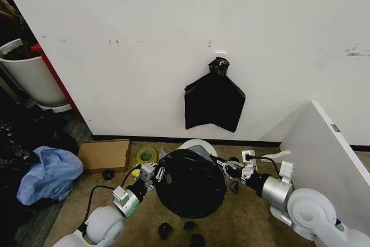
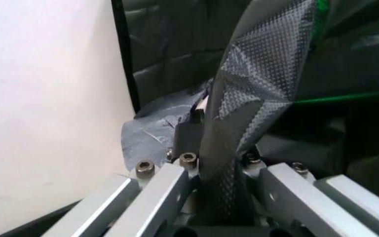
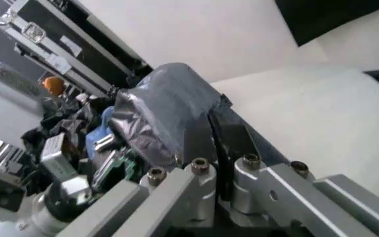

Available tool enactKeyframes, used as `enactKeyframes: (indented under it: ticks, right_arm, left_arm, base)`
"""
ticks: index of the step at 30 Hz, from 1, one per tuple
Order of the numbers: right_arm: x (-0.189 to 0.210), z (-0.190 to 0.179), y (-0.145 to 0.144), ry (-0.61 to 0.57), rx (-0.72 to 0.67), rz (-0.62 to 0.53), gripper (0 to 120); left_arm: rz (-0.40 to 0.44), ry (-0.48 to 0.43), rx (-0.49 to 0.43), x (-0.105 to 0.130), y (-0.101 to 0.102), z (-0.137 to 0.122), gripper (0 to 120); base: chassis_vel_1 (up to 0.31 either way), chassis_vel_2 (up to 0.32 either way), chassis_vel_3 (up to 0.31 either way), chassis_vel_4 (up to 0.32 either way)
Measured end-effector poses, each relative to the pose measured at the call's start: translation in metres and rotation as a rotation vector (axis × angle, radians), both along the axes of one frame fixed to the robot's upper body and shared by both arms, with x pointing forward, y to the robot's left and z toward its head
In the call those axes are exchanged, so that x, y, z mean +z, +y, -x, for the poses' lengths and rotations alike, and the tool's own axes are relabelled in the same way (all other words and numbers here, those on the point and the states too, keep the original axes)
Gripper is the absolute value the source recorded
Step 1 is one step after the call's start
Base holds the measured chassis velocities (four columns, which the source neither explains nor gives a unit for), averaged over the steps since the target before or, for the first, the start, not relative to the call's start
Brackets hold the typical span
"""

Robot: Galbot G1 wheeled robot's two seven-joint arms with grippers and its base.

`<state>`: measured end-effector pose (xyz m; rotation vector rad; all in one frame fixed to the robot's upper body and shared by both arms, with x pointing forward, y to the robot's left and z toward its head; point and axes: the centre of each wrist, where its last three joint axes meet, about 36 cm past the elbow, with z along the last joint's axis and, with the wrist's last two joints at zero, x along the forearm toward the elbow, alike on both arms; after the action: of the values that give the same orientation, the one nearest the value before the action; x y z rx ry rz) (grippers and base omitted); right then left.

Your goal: Place the garbage bag over the trash bin.

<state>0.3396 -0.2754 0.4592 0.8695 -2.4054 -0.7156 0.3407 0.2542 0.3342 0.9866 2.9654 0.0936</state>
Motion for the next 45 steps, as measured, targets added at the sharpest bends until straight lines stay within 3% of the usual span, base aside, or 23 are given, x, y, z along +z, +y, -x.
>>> enactKeyframes:
  ticks: [20,27,30,32,33,40,45]
  right_arm:
    - [-0.029,-0.035,-0.009,-0.017,-0.056,0.14,0]
    - [-0.018,-0.037,-0.016,-0.029,-0.097,0.098,0]
    - [-0.015,-0.033,-0.019,-0.025,-0.094,0.085,5]
    - [-0.01,-0.023,-0.02,-0.004,-0.062,0.038,18]
    - [-0.01,-0.023,-0.02,-0.004,-0.062,0.038,18]
    - [-0.008,-0.012,-0.019,0.015,0.003,-0.033,48]
    - [-0.01,-0.009,-0.017,0.018,0.014,-0.029,58]
  left_arm:
    - [0.008,-0.057,-0.039,0.005,-0.011,0.006,1]
    - [0.002,-0.048,-0.016,-0.001,-0.005,0.006,1]
    - [-0.001,-0.044,-0.011,-0.003,-0.004,0.006,1]
    - [-0.001,-0.044,-0.012,-0.004,-0.004,0.006,1]
    - [-0.001,-0.044,-0.012,-0.004,-0.004,0.006,1]
    - [0.004,-0.046,-0.014,-0.003,-0.005,0.006,1]
    - [0.006,-0.045,-0.014,-0.003,-0.004,0.006,1]
  base:
    - [0.0,0.0,0.0,0.0]
    - [0.0,0.0,0.0,0.0]
    - [0.0,0.0,0.0,0.0]
    - [0.0,0.0,0.0,0.0]
    - [0.0,0.0,0.0,0.0]
    - [0.0,0.0,0.0,0.0]
    - [0.0,0.0,0.0,0.0]
